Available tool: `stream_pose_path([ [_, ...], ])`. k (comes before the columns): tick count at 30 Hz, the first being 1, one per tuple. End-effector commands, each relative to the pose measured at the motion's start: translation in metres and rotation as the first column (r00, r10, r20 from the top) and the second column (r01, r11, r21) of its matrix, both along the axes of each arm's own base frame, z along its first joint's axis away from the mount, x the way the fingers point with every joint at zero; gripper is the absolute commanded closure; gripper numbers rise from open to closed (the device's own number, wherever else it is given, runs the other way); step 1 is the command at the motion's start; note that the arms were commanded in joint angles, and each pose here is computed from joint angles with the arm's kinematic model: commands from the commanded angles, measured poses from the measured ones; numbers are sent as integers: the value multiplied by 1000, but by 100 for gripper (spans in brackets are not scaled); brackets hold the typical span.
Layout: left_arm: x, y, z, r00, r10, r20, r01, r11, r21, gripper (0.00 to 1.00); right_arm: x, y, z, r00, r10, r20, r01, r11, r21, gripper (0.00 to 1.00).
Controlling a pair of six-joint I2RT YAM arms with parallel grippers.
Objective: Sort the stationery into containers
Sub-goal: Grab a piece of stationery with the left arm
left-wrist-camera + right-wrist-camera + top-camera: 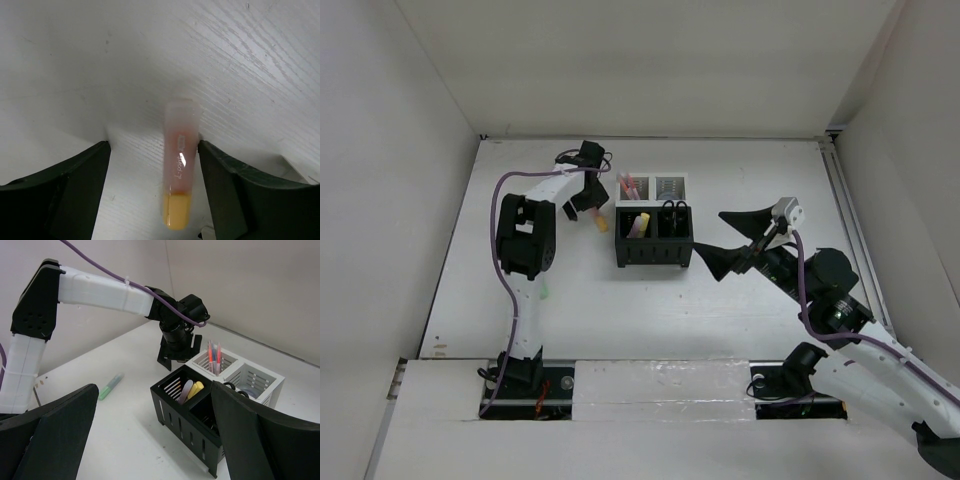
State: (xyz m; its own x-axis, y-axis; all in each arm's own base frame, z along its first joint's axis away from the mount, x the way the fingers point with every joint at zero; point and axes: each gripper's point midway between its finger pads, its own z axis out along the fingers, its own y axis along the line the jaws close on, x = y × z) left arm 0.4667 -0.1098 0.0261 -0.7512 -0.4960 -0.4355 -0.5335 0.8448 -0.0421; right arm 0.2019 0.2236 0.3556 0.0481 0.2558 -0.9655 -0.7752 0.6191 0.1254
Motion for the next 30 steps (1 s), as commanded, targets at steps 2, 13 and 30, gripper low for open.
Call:
stream_pose_path([
  [2, -15, 10, -19, 997, 25, -77, -21, 999, 48, 36, -3, -2, 11, 999, 5, 35, -6, 1000, 28, 0],
  [13, -23, 25, -25, 996, 57, -61, -59, 998, -24, 100, -5, -4, 14, 999, 5, 41, -6, 999, 34, 0],
  [30, -64, 19, 289, 599, 66, 798, -11, 997, -75, 100, 0, -2, 9, 1000, -4, 26, 3, 1000, 24, 0],
])
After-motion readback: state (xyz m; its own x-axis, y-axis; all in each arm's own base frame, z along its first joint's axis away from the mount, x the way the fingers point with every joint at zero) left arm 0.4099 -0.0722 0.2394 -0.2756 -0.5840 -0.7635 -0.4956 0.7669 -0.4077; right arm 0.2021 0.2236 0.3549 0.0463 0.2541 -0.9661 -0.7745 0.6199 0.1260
